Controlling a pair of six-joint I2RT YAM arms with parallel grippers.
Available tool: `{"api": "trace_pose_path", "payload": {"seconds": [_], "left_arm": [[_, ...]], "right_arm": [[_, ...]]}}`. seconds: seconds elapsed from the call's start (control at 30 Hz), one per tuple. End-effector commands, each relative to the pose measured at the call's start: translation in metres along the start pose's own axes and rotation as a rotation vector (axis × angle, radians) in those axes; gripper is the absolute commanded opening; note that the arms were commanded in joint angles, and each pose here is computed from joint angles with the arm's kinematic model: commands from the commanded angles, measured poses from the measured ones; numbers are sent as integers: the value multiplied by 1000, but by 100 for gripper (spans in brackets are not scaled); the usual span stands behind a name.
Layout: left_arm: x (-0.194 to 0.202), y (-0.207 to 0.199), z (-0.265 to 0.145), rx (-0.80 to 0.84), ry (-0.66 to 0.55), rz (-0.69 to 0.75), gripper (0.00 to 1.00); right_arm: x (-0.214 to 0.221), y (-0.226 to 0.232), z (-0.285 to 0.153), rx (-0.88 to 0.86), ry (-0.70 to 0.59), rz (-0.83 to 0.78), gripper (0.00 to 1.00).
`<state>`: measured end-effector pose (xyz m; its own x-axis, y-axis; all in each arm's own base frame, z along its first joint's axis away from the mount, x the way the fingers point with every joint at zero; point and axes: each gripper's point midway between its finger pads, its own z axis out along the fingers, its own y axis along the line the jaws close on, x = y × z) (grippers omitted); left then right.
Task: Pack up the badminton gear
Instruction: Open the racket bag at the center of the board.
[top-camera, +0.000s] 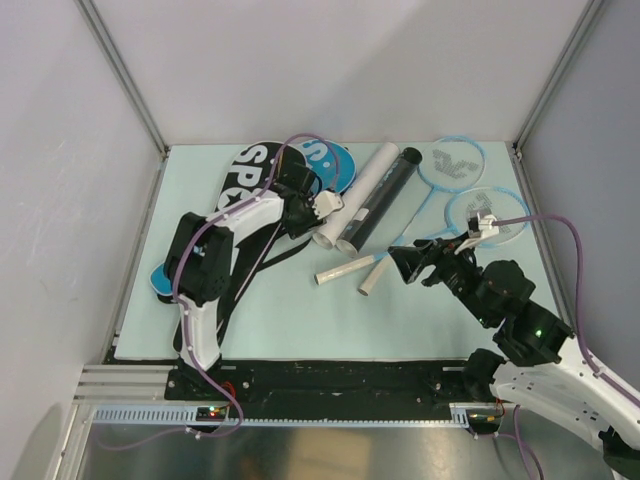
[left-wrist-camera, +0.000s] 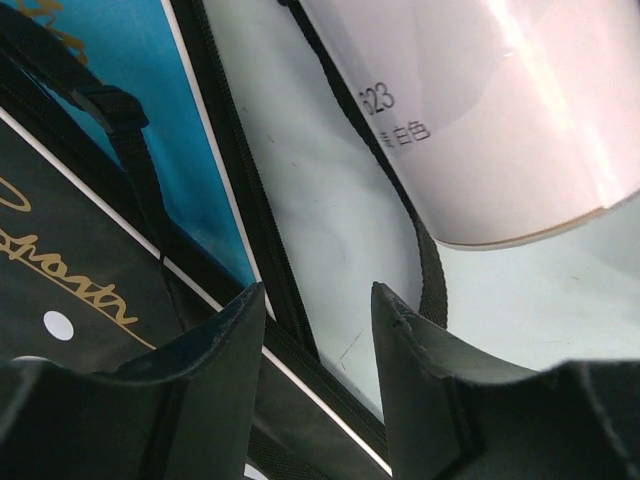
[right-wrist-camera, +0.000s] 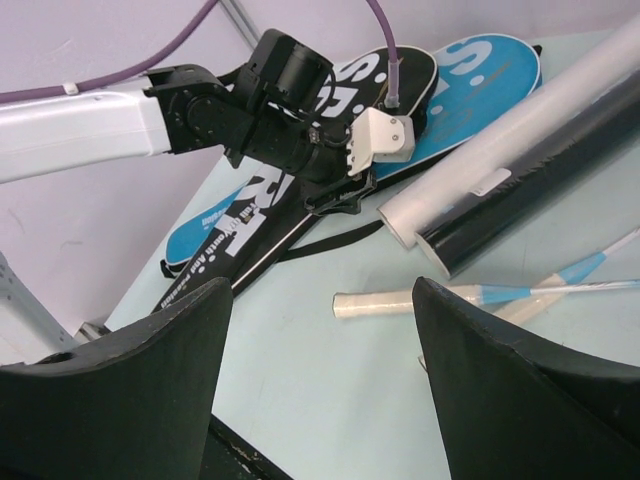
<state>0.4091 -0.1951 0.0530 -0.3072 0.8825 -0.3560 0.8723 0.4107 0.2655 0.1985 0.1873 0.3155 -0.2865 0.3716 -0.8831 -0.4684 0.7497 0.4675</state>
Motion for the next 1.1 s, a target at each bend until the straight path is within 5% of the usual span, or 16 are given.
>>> {"api": "trace_pose_path", "payload": {"seconds": [0.0,0.57,0.87,1.07], "left_arm": [[2,13,2,-4,5,9,50],[47,33,35,65,145,-93,43],[45,60,38,-25,185,-93,27],[45,64,34,-53,197,-96,2]], "right_arm": [[-8,1,-3,-8,-31,2,79],[-35,7,-8,-39,-124,7,78],[-38,8,-10,-41,-135,45,78],[-34,13,-8,-59,-116,81,77]]}}
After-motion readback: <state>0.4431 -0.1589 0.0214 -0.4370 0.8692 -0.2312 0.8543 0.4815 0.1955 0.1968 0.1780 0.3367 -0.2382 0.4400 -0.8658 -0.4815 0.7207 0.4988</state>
